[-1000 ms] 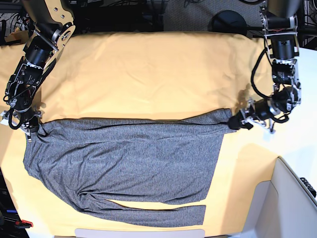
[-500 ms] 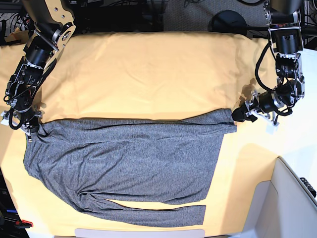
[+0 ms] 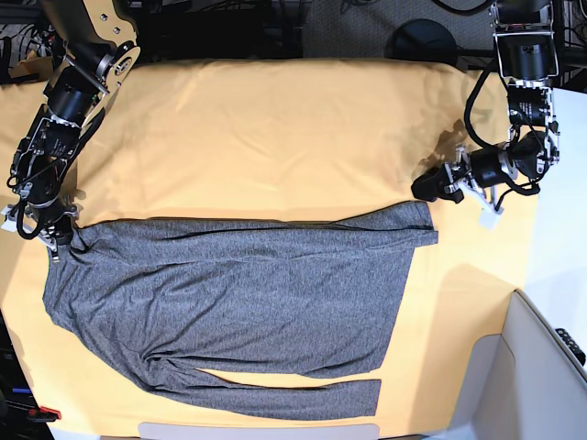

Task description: Fold the T-shirt properly

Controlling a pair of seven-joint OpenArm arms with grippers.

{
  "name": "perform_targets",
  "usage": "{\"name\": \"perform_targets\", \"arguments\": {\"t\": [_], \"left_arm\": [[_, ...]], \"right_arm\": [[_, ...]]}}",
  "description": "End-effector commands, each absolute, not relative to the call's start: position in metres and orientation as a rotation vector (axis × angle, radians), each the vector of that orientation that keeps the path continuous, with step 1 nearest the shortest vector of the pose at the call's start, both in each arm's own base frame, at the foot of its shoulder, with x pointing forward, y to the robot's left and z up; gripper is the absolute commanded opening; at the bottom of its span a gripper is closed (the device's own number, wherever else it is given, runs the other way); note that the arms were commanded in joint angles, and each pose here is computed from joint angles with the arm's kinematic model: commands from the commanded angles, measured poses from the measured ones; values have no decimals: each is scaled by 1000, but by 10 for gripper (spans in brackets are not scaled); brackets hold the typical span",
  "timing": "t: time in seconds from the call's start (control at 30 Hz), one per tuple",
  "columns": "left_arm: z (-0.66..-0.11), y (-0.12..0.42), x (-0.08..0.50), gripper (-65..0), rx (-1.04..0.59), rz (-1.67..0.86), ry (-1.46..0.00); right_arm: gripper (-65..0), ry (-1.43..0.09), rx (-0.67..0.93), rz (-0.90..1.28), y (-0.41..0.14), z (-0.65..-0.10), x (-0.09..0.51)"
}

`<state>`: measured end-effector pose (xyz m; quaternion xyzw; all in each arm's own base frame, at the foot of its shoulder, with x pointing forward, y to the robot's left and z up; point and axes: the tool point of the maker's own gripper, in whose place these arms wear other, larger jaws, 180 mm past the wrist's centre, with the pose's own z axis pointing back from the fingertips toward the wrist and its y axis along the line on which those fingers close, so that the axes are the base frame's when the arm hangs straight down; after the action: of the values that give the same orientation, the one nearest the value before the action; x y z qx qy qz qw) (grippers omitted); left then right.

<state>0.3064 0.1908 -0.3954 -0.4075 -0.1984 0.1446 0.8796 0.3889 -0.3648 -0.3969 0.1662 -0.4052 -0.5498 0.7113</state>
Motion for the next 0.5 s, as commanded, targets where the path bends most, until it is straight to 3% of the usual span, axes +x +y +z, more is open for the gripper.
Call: {"name": "perform_targets", "arguments": {"t": [0.0,0.47], "left_arm": [[-379,185,317,-404,-897,284,-447],[-413,160,325,-402,-978,438,-372]], "right_arm": [[-616,-869,413,-1222,-354,-399,391],[-615,-859,404,-1225,-355,-404,386]]}}
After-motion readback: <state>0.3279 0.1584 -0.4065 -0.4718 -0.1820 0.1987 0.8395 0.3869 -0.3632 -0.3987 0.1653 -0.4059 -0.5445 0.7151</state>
